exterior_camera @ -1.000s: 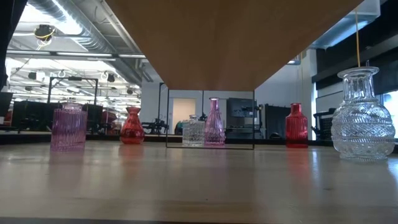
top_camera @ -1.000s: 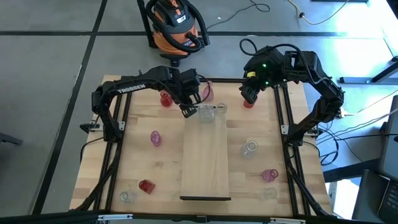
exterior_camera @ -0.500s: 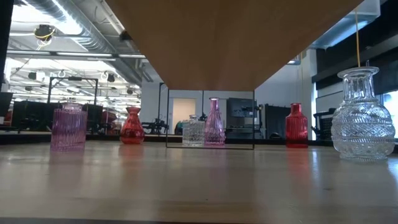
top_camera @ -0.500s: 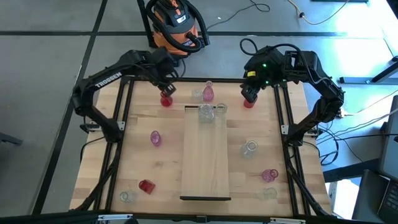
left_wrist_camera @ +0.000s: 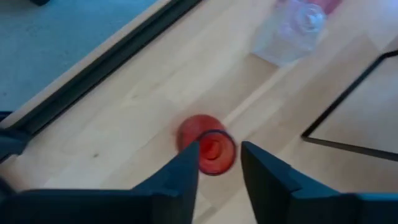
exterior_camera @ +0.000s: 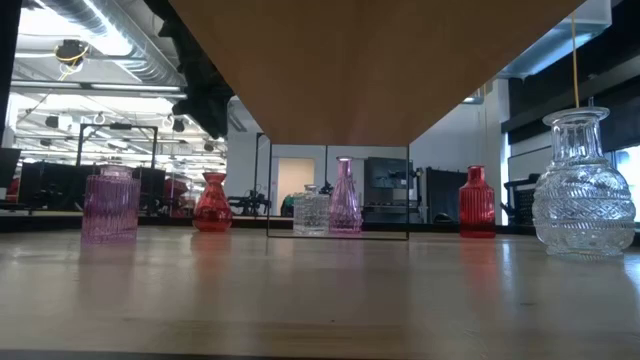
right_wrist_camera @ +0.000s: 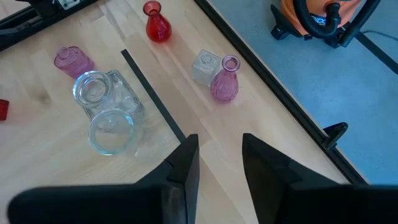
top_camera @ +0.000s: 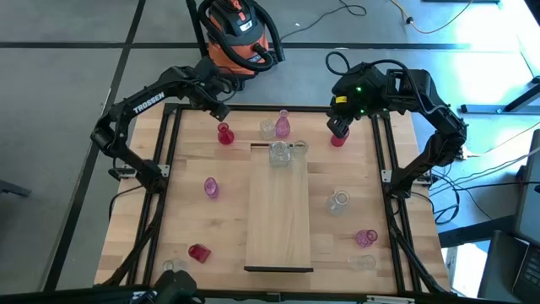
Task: Sort vases onto shelf
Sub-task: Put the red vase on the shelf
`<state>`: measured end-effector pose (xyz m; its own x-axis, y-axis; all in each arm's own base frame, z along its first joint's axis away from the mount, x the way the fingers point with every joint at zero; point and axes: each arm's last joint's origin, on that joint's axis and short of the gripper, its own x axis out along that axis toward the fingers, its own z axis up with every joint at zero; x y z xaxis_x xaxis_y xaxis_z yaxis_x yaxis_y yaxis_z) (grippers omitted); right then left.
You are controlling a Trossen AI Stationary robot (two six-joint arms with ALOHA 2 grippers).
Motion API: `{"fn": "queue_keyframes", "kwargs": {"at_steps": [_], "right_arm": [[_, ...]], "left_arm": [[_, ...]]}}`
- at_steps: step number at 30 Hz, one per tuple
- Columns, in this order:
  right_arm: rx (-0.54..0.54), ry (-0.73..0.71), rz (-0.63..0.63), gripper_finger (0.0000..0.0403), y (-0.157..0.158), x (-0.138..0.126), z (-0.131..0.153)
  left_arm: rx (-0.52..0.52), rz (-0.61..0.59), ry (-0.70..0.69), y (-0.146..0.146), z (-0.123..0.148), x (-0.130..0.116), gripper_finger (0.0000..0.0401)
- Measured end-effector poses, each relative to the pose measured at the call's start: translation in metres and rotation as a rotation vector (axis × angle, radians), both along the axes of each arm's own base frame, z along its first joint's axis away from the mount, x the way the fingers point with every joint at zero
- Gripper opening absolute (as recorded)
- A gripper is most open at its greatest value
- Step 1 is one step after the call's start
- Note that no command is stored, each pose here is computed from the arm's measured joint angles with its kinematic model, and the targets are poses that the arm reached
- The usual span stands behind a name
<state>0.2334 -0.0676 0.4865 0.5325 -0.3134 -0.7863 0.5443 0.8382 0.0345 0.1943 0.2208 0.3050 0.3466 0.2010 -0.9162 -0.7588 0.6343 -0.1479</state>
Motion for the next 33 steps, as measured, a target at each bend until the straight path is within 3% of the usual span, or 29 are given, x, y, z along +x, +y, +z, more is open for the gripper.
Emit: {"fn": "queue_keyframes", "kwargs": {"at_steps": [8,19,25,33], "right_arm": [[0.006,-0.003,-0.008,0.0106,0.0,0.0,0.0],[0.042,-0.017,-0.015,0.0106,0.001,0.0,0.0],[0.041,-0.017,-0.015,0.0106,0.001,0.0,0.0],[0.041,-0.017,-0.015,0.0106,0.001,0.0,0.0]], "left_arm": [[-0.047,-0.018,0.044,0.003,-0.013,0.0,0.0179],[-0.105,0.081,0.079,0.001,-0.059,-0.008,0.0181],[-0.114,0.155,-0.012,0.008,-0.07,-0.01,0.0181],[-0.147,0.188,-0.004,0.009,-0.078,-0.009,0.0167]]}}
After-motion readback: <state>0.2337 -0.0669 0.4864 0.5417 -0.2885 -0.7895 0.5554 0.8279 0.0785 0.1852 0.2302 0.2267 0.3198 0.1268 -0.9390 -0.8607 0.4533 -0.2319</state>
